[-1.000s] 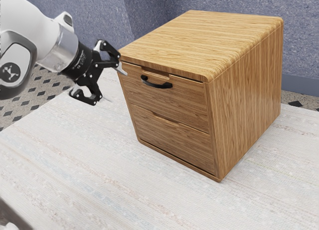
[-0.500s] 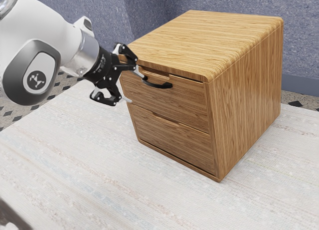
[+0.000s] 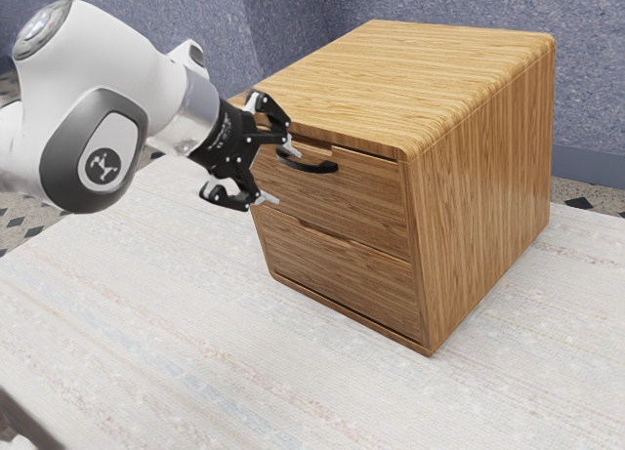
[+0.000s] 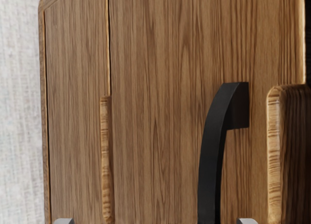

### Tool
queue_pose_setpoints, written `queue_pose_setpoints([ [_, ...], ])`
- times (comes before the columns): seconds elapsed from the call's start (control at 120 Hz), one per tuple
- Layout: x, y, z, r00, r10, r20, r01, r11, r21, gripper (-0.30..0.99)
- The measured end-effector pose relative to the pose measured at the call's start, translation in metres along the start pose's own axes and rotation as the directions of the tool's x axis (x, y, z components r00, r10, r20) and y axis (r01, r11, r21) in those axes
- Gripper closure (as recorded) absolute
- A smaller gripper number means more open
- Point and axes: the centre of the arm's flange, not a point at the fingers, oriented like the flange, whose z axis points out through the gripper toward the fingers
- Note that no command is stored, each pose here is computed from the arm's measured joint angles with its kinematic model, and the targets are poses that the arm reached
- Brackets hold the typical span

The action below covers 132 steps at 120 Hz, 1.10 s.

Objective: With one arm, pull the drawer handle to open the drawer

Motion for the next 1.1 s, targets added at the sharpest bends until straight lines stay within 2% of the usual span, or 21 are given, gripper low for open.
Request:
queue_pose_setpoints([
  [0.317, -0.002, 0.003, 0.007, 1.000, 0.001, -0.001, -0.001, 1.000, -0.006, 0.30],
  [1.1, 0.003, 0.000, 0.011, 1.000, -0.003, -0.009, 0.003, 1.000, 0.002, 0.45],
])
